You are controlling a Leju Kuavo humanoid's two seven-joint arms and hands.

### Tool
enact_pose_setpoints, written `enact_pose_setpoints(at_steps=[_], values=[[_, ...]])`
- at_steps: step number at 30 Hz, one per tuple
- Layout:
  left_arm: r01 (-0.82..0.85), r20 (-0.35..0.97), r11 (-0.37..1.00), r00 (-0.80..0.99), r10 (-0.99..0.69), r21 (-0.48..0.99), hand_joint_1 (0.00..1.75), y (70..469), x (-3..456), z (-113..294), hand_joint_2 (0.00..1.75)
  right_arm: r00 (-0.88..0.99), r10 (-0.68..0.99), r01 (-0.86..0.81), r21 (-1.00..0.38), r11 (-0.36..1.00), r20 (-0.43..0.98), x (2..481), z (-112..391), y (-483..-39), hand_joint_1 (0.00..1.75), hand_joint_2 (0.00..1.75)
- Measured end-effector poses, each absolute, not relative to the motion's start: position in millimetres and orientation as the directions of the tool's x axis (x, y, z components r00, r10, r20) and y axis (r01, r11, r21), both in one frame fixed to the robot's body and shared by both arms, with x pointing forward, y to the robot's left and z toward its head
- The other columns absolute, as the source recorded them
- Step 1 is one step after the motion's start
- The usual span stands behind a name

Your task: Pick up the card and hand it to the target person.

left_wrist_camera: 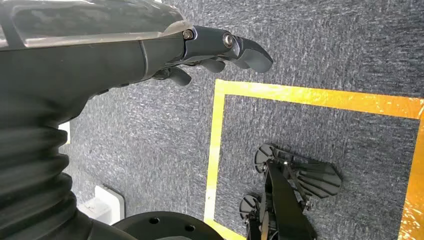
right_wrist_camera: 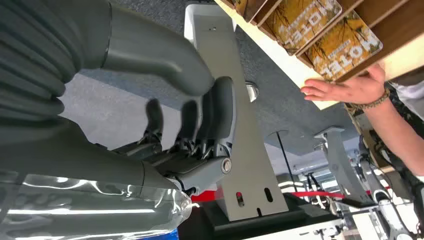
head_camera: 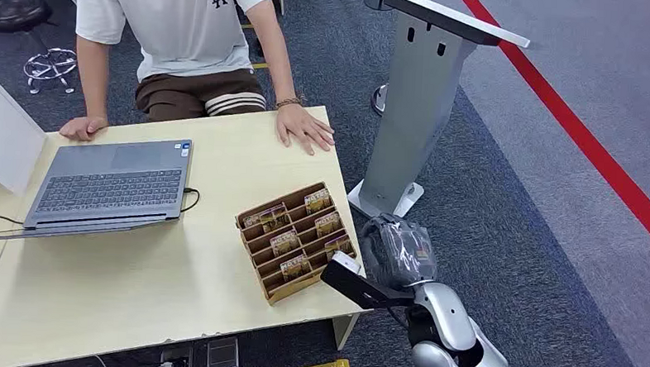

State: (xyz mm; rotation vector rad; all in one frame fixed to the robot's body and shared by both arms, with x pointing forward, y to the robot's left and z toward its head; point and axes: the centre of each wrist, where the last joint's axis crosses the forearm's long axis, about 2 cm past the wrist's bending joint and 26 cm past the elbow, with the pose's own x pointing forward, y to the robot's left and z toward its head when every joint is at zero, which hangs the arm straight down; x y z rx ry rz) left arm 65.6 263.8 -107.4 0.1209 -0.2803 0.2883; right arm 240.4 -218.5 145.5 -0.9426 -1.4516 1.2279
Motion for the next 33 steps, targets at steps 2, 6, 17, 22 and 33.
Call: enact_pose_setpoints(at_steps=[2, 6, 17, 22, 33], values=[[-0.295, 0.289, 0.952, 0.921, 0.261, 0.078, 0.0, 264, 66, -107, 1.75, -0.228, 0.956, -0.035, -0.982, 0.184, 0.187, 241, 145, -218, 1.66, 1.75], [-0.288, 0.29, 0.954, 0.922, 0.255, 0.078, 0.0, 264, 66, -107, 1.75, -0.243, 0.954, -0.061, -0.984, 0.165, 0.175, 245, 141, -214, 1.64, 1.75], [-0.287, 0.294, 0.955, 0.922, 0.253, 0.077, 0.0, 264, 66, -107, 1.75, -0.265, 0.952, -0.116, -0.986, 0.123, 0.15, 250, 133, -208, 0.3, 1.75], [-0.286, 0.291, 0.955, 0.922, 0.255, 0.072, 0.0, 263, 66, -107, 1.75, -0.279, 0.949, -0.112, -0.987, 0.117, 0.144, 256, 135, -203, 0.31, 1.75], [-0.291, 0.286, 0.954, 0.922, 0.259, 0.074, 0.0, 263, 66, -107, 1.75, -0.314, 0.938, -0.114, -0.987, 0.116, 0.147, 265, 137, -194, 0.38, 1.75]])
